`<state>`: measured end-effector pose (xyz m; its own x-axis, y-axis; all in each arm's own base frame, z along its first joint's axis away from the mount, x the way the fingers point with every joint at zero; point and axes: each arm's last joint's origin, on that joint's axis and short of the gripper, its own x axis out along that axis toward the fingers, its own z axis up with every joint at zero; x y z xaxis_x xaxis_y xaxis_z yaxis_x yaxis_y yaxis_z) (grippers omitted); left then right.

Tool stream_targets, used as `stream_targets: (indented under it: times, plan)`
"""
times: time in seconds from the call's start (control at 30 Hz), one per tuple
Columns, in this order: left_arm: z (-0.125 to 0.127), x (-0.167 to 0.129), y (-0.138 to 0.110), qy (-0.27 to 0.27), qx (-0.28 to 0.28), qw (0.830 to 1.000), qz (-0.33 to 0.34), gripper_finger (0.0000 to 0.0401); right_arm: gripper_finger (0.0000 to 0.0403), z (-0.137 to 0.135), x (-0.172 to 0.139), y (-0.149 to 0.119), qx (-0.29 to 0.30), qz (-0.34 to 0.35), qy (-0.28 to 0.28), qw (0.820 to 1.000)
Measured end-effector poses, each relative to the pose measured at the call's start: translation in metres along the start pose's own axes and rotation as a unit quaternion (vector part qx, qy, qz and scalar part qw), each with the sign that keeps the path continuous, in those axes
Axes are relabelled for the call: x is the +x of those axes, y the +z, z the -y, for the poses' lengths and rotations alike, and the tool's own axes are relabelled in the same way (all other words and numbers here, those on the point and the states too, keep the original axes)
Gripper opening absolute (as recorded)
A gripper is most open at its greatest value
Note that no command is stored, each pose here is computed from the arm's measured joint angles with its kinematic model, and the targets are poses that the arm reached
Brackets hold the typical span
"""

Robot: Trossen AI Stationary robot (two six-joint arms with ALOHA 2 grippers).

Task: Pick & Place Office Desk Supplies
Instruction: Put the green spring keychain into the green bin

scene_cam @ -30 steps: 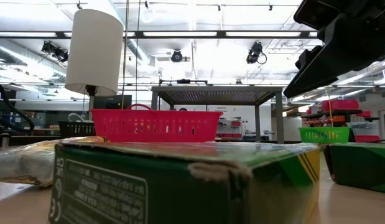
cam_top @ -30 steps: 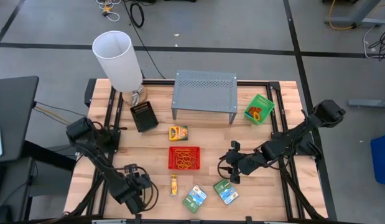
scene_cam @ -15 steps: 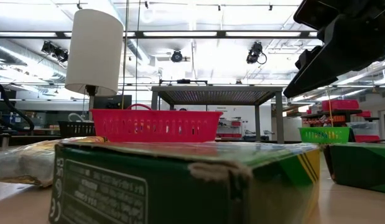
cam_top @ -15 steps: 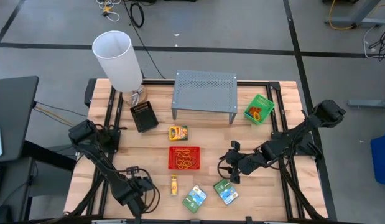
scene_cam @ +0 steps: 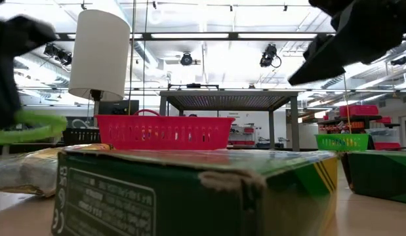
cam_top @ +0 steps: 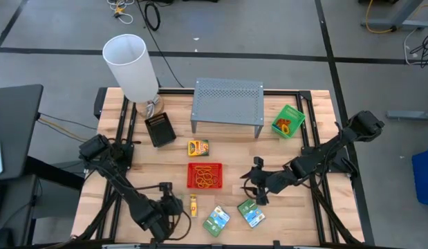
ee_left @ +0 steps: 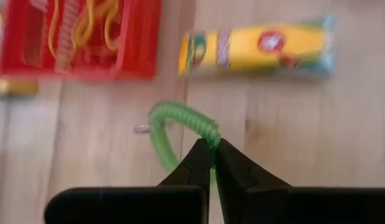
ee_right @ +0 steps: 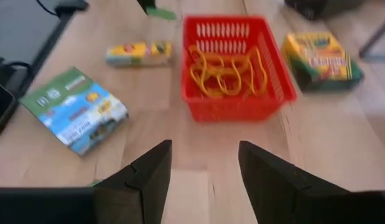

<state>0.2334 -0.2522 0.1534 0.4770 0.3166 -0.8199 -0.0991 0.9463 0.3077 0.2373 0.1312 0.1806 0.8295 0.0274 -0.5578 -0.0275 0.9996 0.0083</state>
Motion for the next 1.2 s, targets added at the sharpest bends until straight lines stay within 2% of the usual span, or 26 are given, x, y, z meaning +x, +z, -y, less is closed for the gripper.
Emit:
stream_targets:
  times: [0.3,0.47,0.6,0.83,0.97,1.2]
  plan:
    - [-0.012,-0.020,0.034,0.029,0.055,0.995,0.072,0.0009,0.0194,-0.006,-0.001,0.013,-0.054,0.063,0.043,0.996]
    - [-0.019,-0.025,0.055,0.010,0.089,0.988,0.122,0.0009,0.0195,-0.007,-0.002,0.020,-0.105,0.100,0.042,0.989]
    - [-0.025,-0.016,0.078,-0.022,0.130,0.980,0.152,0.0009,0.0195,-0.005,-0.001,0.022,-0.143,0.107,0.035,0.983]
    - [-0.058,0.010,0.119,-0.039,0.152,0.969,0.189,0.0009,0.0195,-0.004,0.004,0.017,-0.190,0.090,-0.007,0.978]
    - [-0.078,0.021,0.138,-0.074,0.162,0.960,0.216,0.0009,0.0209,-0.001,0.007,0.012,-0.190,0.068,-0.027,0.979]
    - [-0.104,0.037,0.156,-0.104,0.162,0.950,0.245,0.0009,0.0246,-0.001,0.007,0.011,-0.187,0.064,-0.027,0.980]
